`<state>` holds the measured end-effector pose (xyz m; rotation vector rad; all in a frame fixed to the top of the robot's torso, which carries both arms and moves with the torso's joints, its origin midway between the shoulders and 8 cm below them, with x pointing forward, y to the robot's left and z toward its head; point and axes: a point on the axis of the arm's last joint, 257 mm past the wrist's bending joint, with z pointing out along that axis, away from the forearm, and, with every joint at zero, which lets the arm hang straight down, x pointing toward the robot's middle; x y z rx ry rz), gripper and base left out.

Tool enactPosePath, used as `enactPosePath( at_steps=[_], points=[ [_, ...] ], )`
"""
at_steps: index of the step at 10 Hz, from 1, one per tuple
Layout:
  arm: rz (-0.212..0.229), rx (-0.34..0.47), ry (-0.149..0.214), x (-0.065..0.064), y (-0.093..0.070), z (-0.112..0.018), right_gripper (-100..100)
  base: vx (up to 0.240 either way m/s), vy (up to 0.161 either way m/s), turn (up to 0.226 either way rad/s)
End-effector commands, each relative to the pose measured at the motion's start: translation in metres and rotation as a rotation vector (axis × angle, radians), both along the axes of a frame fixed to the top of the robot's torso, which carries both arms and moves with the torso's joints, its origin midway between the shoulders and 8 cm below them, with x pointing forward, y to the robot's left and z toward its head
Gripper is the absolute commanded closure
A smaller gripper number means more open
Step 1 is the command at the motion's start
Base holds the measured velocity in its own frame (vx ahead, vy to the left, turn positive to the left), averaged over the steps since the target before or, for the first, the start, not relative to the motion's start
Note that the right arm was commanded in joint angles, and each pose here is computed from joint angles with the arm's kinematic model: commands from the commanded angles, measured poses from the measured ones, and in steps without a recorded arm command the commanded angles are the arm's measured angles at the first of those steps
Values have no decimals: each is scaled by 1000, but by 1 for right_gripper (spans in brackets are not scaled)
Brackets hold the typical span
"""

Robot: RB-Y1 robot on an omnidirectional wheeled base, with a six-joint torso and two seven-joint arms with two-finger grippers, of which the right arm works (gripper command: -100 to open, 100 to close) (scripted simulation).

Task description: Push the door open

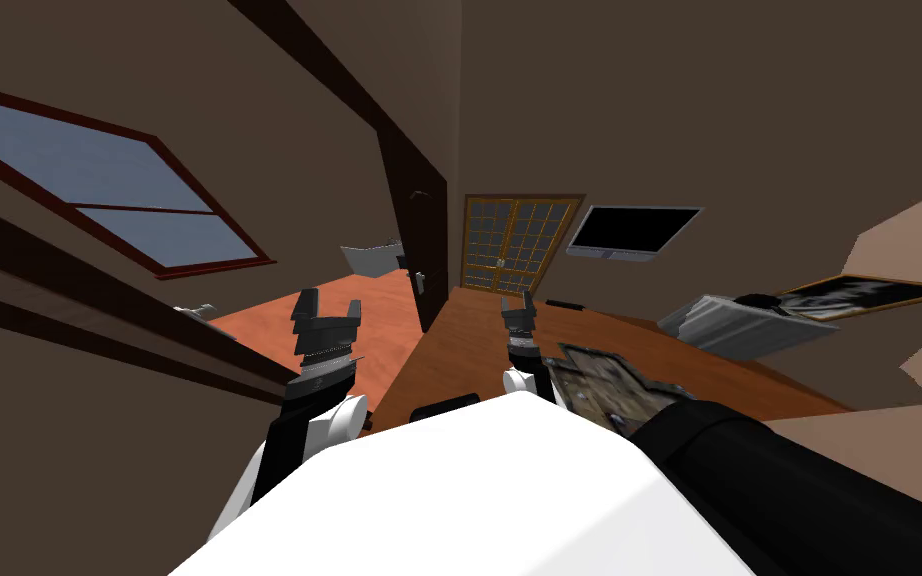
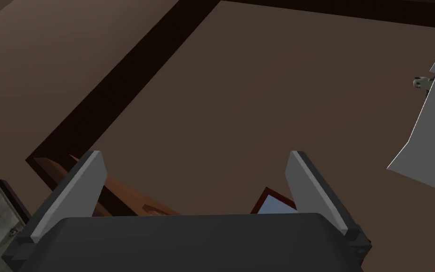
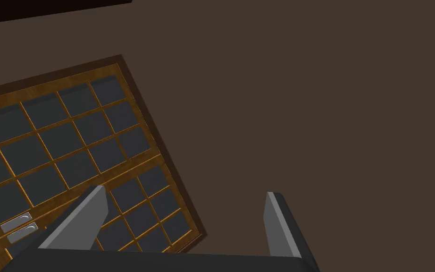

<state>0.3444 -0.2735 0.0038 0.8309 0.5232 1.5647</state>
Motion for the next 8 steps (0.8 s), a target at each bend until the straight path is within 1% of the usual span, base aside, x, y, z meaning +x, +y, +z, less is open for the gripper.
enactPosePath(
  at_steps=[1, 5, 6, 8],
  points=[
    [16, -2, 14, 9, 5, -9, -100, 71, -22, 102],
    [45, -6, 41, 25, 13, -25, -100, 103, -39, 74],
    [60, -8, 56, 33, 18, -34, -100, 129, -45, 122],
    [74, -11, 71, 42, 23, -43, -100, 117, -52, 89]
  ],
)
